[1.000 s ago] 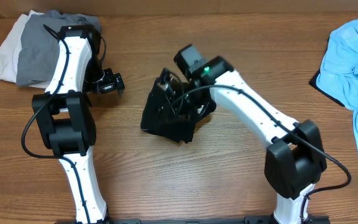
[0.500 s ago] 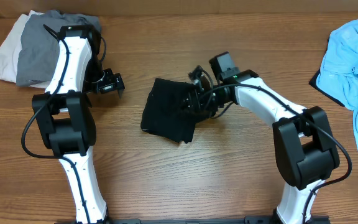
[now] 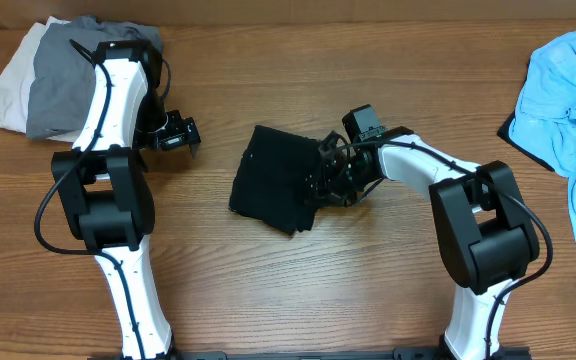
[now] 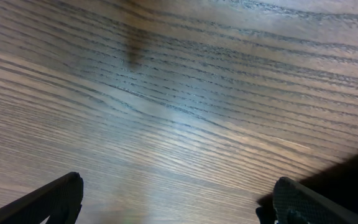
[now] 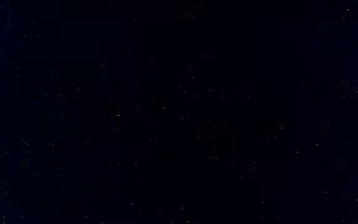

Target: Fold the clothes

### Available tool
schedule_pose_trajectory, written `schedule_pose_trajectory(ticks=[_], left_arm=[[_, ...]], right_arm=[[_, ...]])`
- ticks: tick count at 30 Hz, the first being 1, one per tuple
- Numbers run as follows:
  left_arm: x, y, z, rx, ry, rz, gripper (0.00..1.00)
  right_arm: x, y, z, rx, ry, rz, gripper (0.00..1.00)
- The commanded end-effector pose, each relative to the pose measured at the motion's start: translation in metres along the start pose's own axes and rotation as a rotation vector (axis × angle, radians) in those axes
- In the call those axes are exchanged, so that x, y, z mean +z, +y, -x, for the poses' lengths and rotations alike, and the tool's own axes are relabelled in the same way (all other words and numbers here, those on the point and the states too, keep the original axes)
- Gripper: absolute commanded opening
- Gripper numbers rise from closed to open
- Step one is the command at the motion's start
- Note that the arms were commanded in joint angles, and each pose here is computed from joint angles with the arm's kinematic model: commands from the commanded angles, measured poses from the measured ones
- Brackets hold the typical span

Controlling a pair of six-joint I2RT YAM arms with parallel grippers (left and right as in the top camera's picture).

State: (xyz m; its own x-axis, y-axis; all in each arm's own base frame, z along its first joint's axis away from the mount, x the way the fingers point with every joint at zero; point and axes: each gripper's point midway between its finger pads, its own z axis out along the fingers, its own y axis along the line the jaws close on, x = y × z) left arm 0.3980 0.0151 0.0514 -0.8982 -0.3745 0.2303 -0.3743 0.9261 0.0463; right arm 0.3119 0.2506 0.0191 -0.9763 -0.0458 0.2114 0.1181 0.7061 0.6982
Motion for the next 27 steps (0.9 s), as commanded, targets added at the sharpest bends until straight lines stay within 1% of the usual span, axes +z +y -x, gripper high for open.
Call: schedule_pose_trajectory(ticks=[1,2,5,7,8,9,11,12,13,15,17,20,24,27], left_arm=[[-0.006,-0.001,-0.003,0.027,-0.014,0.003,1.0],[-0.006,-0.001,-0.003,0.027,-0.014,0.003,1.0],[-0.006,-0.001,-0.003,0.027,-0.014,0.003,1.0],[-0.006,-0.001,-0.003,0.027,-0.015,0.003,1.0],[-0.006,-0.001,-0.003,0.027,-0.015,0.003,1.0],[-0.006,-0.001,-0.003,0.027,-0.015,0.003,1.0],[-0.006,-0.001,-0.003,0.027,-0.015,0.003,1.0],[-0.006,-0.001,-0.003,0.027,-0.015,0.003,1.0],[-0.006,-0.001,-0.003,0.027,-0.015,0.003,1.0],[-0.006,-0.001,-0.003,0.027,-0.015,0.003,1.0],[-0.006,-0.001,-0.003,0.027,-0.015,0.003,1.0],[-0.006,-0.001,-0.003,0.027,-0.015,0.003,1.0],[-0.006,-0.001,-0.003,0.028,-0.015,0.003,1.0],[-0.006,-0.001,-0.002,0.027,-0.018,0.002,1.0]], right_arm=[[-0.009,-0.058,-0.006,0.193,-0.054,-0.314,0.35],[-0.019,-0.055,-0.006,0.192,-0.071,-0.342,0.35],[-0.054,-0.038,-0.003,0.191,-0.136,-0.404,0.4],[-0.081,-0.013,-0.001,0.159,-0.191,-0.404,0.48],[-0.094,0.001,0.0,0.141,-0.218,-0.395,0.55],[-0.107,0.016,0.0,0.119,-0.245,-0.382,0.67],[-0.125,0.038,0.0,0.083,-0.284,-0.358,0.84],[-0.134,0.049,0.0,0.056,-0.302,-0.343,0.91],[-0.14,0.062,-0.001,0.021,-0.312,-0.316,0.95],[-0.139,0.076,-0.004,-0.037,-0.294,-0.261,0.96],[-0.132,0.093,-0.009,-0.125,-0.245,-0.171,0.95],[-0.119,0.105,-0.016,-0.217,-0.181,-0.061,0.95],[-0.102,0.108,-0.029,-0.22,-0.098,0.059,0.91],[-0.088,0.109,-0.033,-0.248,-0.066,0.16,0.91]])
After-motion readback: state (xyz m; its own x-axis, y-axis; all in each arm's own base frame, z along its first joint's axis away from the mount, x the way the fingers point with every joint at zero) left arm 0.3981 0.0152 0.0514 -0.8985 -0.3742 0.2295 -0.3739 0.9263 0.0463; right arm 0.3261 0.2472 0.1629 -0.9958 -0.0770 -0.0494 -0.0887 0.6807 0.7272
